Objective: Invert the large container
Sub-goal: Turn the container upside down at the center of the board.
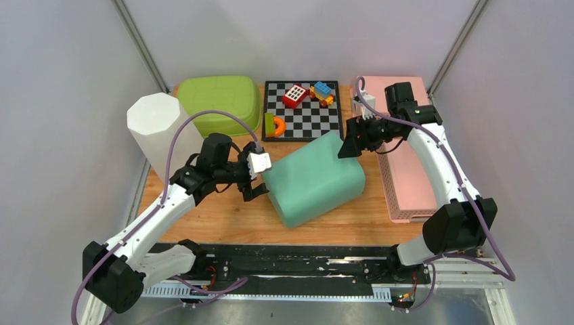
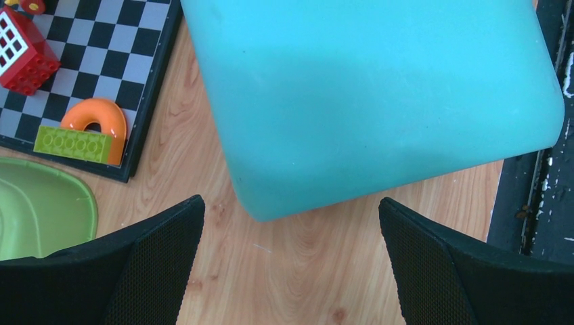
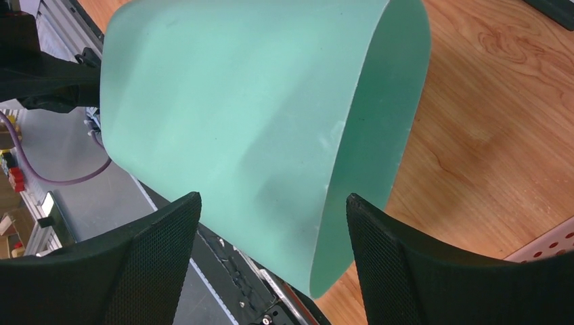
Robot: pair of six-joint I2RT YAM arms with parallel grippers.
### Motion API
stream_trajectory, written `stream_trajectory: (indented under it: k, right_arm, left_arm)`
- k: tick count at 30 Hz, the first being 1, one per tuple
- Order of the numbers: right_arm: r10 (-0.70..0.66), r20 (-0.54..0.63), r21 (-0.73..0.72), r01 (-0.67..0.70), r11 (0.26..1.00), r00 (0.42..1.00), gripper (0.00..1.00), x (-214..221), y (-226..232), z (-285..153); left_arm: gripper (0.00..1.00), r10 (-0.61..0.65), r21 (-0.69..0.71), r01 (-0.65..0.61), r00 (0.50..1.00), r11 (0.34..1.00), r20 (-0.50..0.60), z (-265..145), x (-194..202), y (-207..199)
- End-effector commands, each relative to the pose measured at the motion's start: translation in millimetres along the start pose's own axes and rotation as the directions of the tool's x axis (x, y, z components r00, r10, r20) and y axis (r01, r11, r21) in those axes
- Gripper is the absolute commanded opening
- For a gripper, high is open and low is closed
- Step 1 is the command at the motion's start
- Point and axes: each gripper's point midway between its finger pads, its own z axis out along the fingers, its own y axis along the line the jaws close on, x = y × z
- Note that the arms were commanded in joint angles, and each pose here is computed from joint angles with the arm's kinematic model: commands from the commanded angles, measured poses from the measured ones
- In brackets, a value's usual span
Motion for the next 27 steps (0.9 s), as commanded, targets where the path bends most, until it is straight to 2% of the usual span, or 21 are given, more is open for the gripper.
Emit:
stream_trajectory:
  k: [1,16,27]
  right_arm:
    - [0.036,-0.036,-0.053,-0.038,0.998,0.999,0.81,8,11,4]
    - [0.020,-0.083,-0.069,-0.026,0.997,0.996,0.82,15,16,18]
    - [0.017,-0.102,-0.138,-0.031,0.990,0.995,0.82,19,28,20]
  left_arm:
    - [1.00,-0.023,0.014,0.022,0.997,1.000,0.074,9,-10,-1]
    - [1.00,-0.089,-0.045,0.098,0.982,0.994,0.167,9,-29,9]
    - [1.00,-0.160,-0.015,0.171,0.947,0.985,0.279,6,-65,16]
